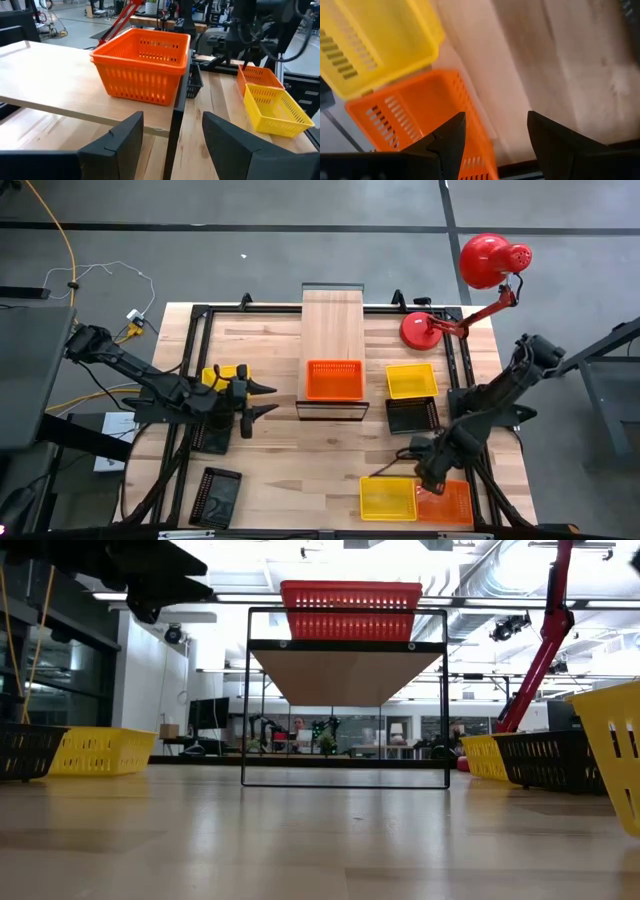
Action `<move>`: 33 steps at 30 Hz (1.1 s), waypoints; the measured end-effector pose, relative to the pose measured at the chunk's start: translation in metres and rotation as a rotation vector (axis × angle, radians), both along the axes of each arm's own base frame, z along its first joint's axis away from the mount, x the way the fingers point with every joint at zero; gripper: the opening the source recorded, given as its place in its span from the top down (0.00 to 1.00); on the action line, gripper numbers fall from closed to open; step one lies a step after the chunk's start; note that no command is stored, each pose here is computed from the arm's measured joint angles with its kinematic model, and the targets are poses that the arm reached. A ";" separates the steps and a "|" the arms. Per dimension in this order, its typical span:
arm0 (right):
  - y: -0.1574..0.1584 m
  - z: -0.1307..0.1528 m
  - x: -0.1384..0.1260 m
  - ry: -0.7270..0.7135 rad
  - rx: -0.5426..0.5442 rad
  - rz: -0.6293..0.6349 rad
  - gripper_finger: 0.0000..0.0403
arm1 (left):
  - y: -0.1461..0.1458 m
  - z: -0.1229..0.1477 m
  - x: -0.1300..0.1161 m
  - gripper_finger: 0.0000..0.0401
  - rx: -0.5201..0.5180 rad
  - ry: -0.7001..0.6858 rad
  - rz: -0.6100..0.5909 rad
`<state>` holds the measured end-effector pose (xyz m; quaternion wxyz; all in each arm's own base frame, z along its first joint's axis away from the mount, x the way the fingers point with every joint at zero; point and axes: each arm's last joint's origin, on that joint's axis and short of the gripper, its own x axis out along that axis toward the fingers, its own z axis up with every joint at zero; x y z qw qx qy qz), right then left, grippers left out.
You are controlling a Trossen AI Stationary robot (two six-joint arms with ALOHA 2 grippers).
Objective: Stack baskets on shelf by color
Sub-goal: Stack the orange bin on the orange bins on the shelf
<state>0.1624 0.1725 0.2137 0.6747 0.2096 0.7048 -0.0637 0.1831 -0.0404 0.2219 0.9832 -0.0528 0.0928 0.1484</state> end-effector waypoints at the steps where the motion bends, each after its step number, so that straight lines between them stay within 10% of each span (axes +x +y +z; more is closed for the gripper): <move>1: 0.003 -0.002 -0.001 0.005 0.002 0.004 0.51 | 0.000 0.000 0.000 0.52 -0.004 0.001 0.001; 26: 0.051 -0.051 -0.018 0.102 -0.089 0.104 0.51 | 0.000 -0.001 0.000 0.52 -0.010 0.002 0.011; 33: 0.048 -0.053 -0.023 0.160 -0.127 0.114 0.76 | 0.000 -0.001 0.000 0.52 -0.010 0.001 0.011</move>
